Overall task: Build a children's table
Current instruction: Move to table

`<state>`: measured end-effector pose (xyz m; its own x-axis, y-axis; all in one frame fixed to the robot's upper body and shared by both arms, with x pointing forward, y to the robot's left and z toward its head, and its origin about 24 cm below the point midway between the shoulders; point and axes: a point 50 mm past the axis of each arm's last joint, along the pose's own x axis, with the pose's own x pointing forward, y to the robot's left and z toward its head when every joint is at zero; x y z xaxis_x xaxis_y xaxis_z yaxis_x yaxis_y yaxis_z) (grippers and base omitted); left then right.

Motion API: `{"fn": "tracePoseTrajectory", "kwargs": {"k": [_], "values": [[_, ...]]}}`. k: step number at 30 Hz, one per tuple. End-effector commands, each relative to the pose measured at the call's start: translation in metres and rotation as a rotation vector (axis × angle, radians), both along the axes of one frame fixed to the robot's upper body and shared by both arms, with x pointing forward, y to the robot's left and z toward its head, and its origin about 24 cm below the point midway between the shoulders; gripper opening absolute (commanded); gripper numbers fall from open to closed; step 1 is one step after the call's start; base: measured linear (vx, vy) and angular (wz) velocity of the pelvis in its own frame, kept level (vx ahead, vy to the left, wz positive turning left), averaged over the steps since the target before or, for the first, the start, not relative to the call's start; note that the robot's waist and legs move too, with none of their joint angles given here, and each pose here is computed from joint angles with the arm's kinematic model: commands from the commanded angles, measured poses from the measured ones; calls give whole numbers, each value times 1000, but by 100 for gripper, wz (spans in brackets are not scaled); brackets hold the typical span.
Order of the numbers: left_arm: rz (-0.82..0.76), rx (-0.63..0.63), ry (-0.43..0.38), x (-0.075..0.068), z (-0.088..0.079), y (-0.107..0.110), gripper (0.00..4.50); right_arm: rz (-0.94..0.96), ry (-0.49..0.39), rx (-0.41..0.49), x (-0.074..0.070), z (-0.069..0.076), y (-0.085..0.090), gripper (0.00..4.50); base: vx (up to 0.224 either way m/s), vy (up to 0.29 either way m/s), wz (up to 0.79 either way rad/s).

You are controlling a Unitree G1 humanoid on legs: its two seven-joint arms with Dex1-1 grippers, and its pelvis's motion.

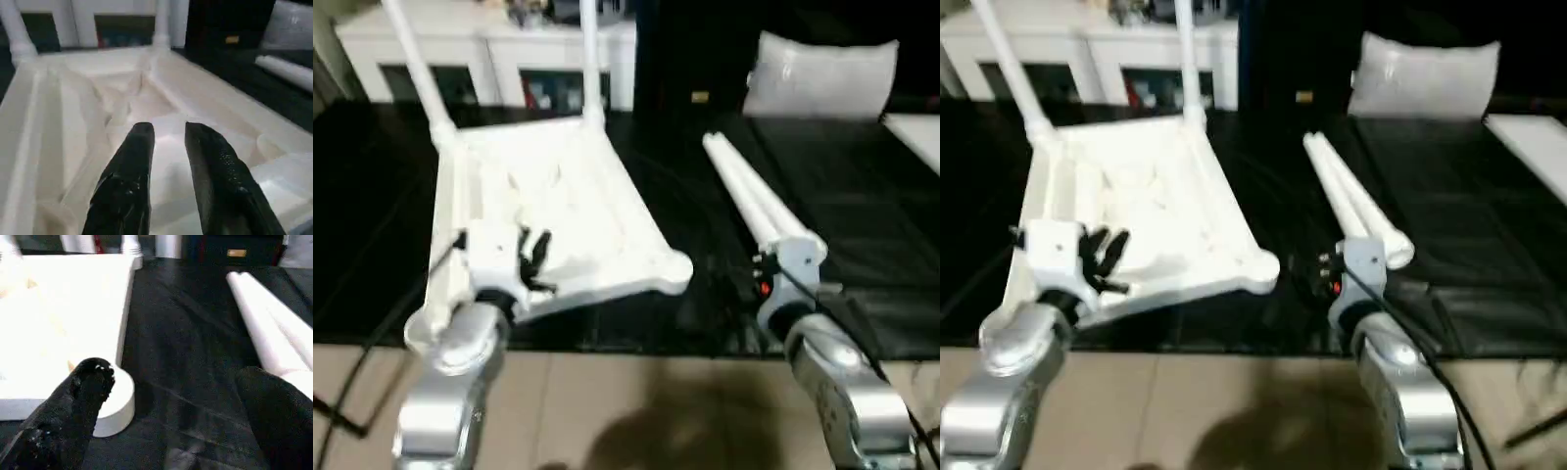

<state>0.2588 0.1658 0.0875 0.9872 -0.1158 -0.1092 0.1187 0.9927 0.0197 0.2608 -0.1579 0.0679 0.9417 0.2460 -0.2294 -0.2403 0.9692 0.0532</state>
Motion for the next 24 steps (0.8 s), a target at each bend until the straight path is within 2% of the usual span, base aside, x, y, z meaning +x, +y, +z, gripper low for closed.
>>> {"fn": "tracePoseTrajectory", "kwargs": {"k": [1, 11, 24], "values": [[-28, -18, 10, 1, -3, -7, 128, 31, 6, -18, 0, -1, 4, 450, 0, 0, 0], [-48, -25, 18, -1, -5, -11, 128, 45, 2, -56, 4, -1, 1, 450, 47, 17, 0], [-59, -21, 14, 3, -4, -13, 128, 51, 7, -51, 3, -4, 5, 450, 132, 7, 7]]}}
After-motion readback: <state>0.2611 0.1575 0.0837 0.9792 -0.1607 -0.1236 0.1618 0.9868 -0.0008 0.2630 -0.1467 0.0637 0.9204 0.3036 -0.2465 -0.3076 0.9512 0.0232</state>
